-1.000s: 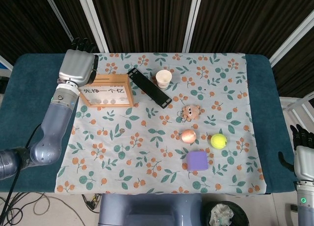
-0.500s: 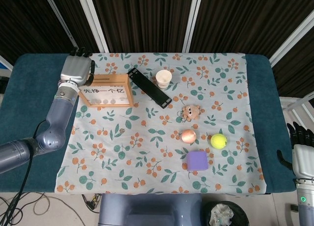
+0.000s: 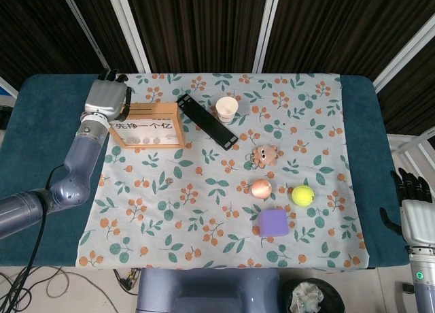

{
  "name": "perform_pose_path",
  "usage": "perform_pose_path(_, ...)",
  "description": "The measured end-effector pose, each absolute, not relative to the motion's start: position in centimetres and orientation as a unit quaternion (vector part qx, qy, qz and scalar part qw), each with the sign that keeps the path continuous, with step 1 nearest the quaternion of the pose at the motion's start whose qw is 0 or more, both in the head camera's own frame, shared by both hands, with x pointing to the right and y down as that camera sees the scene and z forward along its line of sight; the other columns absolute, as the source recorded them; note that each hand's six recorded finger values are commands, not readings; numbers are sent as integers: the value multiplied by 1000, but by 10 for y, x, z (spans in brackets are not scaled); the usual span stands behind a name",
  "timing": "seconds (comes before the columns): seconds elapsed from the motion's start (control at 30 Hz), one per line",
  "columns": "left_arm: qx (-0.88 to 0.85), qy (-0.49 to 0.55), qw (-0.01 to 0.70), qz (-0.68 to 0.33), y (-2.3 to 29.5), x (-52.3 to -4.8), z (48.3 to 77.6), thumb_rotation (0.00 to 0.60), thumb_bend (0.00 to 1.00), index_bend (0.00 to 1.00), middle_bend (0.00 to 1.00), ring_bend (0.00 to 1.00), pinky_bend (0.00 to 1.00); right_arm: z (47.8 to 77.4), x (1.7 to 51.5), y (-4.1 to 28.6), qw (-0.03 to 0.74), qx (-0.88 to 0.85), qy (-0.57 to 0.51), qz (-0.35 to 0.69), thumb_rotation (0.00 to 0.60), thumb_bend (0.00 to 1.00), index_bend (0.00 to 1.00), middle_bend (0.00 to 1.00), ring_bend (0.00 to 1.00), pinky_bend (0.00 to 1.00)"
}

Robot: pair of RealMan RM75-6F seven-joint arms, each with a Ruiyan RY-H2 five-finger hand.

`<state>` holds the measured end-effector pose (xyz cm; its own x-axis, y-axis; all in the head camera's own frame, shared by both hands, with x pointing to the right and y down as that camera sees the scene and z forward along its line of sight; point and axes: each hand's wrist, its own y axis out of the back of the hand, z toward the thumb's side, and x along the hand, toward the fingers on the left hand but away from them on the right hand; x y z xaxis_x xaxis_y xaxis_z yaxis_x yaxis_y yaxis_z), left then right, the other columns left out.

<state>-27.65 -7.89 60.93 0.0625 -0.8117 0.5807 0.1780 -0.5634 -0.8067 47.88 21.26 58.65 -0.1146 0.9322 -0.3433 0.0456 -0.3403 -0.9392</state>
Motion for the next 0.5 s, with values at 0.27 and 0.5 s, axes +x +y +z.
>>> perform_pose_path(0.27,-625,252,392,-626,-78,-268,611,600,488,706,141,0,0,586,482,212,368,-545,-446,607,600,388,0,0,0,0)
perform_pose_path(0.5,-625,253,393,-625,-77,-267,611,600,488,689,141,0,0,584,483,212,366,-538,-454,609,600,389,0,0,0,0)
